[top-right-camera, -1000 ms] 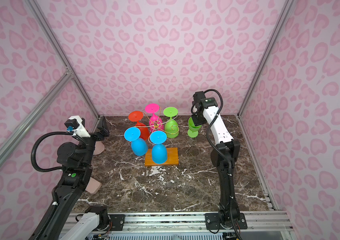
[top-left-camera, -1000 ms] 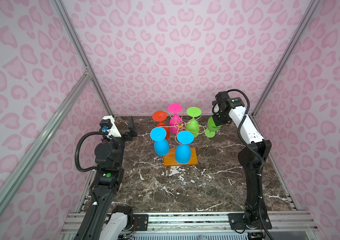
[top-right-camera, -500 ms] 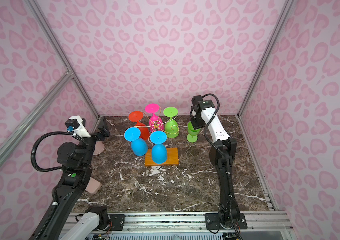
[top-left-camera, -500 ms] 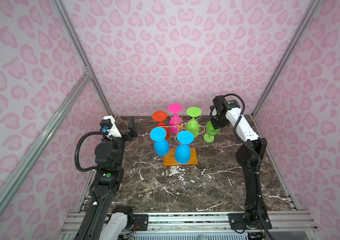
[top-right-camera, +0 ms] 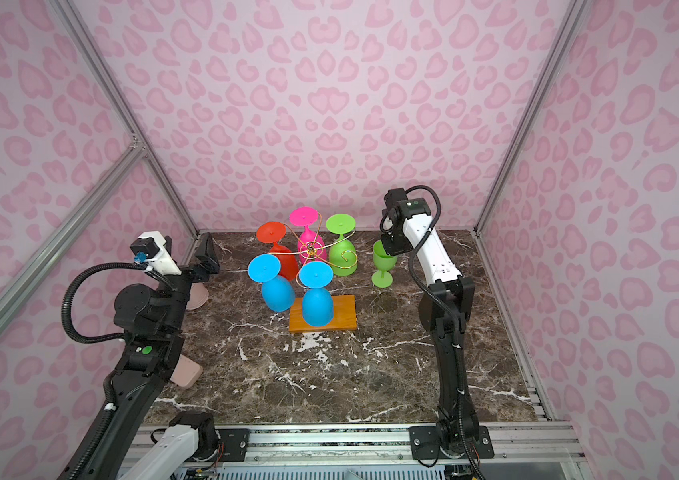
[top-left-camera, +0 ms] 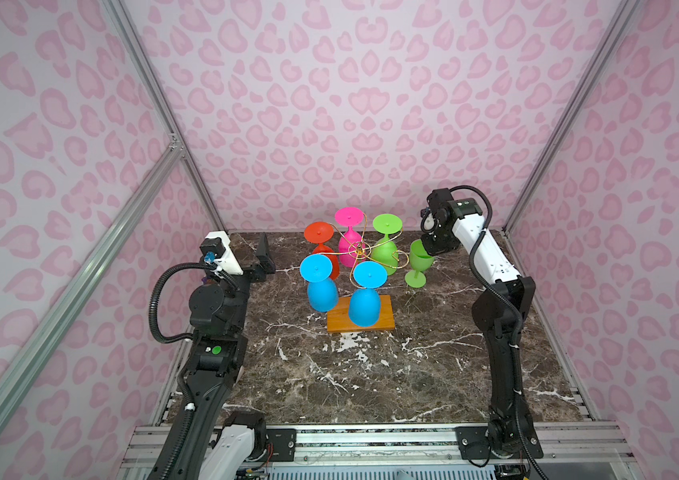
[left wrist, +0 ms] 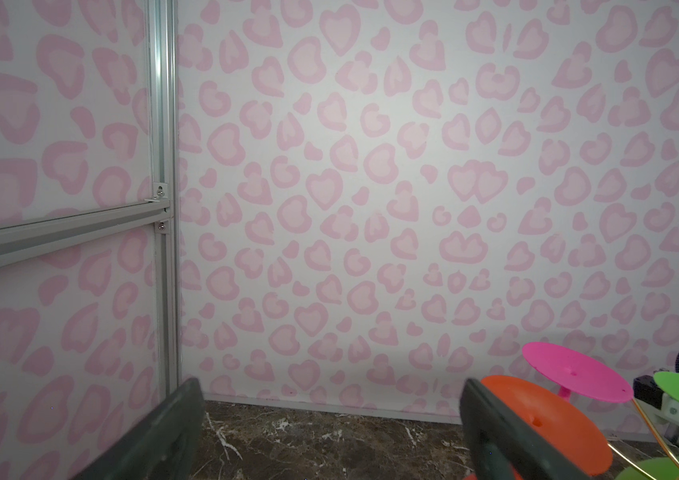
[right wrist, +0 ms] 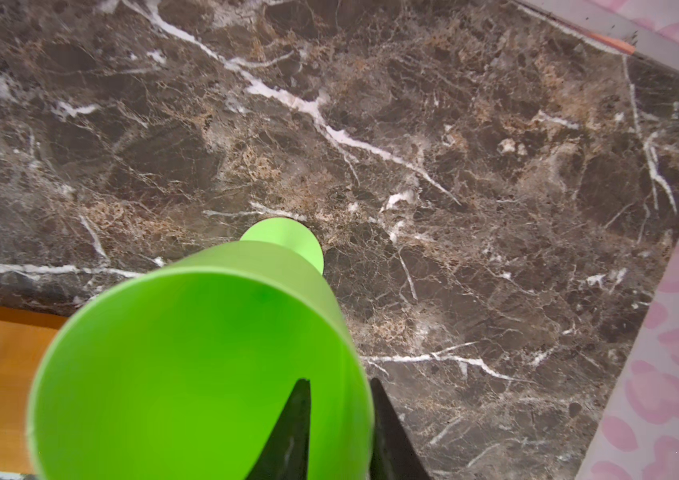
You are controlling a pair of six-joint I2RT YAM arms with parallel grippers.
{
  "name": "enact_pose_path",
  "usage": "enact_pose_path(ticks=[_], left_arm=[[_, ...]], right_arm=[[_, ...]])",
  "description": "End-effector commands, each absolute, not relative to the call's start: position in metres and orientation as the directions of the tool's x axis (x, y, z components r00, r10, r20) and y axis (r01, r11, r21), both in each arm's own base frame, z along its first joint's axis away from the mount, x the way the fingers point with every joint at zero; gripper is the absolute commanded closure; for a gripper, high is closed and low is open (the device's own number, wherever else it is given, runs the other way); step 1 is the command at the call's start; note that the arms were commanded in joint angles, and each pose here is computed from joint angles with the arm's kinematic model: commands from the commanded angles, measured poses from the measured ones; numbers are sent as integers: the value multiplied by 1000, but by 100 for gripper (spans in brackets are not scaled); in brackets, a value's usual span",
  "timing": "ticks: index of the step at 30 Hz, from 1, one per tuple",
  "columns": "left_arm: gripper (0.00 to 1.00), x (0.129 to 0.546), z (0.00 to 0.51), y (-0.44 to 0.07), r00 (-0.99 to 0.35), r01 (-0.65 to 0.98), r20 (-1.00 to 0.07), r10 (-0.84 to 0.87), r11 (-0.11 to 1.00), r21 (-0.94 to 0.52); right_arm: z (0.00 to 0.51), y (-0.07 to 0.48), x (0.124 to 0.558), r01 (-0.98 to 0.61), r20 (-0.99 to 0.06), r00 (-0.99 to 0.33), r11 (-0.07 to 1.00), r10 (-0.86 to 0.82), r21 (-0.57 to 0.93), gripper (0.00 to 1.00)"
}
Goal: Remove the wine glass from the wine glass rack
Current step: 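Open the right gripper and lift it off the standing green glass, then move the open right gripper to the foot of the other green glass on the rack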
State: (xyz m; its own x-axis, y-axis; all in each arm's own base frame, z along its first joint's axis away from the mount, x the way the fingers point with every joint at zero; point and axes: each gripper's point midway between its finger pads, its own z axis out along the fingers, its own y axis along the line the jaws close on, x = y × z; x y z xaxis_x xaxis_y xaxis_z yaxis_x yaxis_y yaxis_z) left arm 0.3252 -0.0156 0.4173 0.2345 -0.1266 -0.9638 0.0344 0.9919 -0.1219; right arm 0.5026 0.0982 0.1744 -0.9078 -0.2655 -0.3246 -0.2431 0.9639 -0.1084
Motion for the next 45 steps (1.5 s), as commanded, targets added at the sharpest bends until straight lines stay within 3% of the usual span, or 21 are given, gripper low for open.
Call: enact_pose_path(ticks=[1,10,17,23,26,31,40,45], left_arm=[[3,326,418,-15,237,32,-963,-129,992,-125],[3,326,417,-14,236,27,-963,-133,991,-130],[3,324,418,-14,239,31,-961,-136,991,-133],[3,321,421,-14,249,34,-958,-140,990,-135],[3,320,422,-14,251,38,-957,-142,990,-136],[3,319,423,-14,255,38,-957,-142,990,-137],[3,320,422,-14,250,38,-958,-141,990,-136],[3,320,422,-13,251,34,-958,-140,990,-136]], right_arm=[[204,103,505,-223,-407,-886,974,-220,-40,70],[307,118,497,-278,-635,-769,934,-76,225,62],[377,142,473,-410,-749,-647,762,145,502,55],[406,158,453,-490,-731,-614,583,298,648,46],[405,167,451,-499,-730,-615,570,297,653,35],[393,192,455,-504,-729,-636,580,252,640,34],[371,225,466,-507,-730,-663,619,166,601,36],[361,236,468,-510,-722,-678,620,137,596,44]])
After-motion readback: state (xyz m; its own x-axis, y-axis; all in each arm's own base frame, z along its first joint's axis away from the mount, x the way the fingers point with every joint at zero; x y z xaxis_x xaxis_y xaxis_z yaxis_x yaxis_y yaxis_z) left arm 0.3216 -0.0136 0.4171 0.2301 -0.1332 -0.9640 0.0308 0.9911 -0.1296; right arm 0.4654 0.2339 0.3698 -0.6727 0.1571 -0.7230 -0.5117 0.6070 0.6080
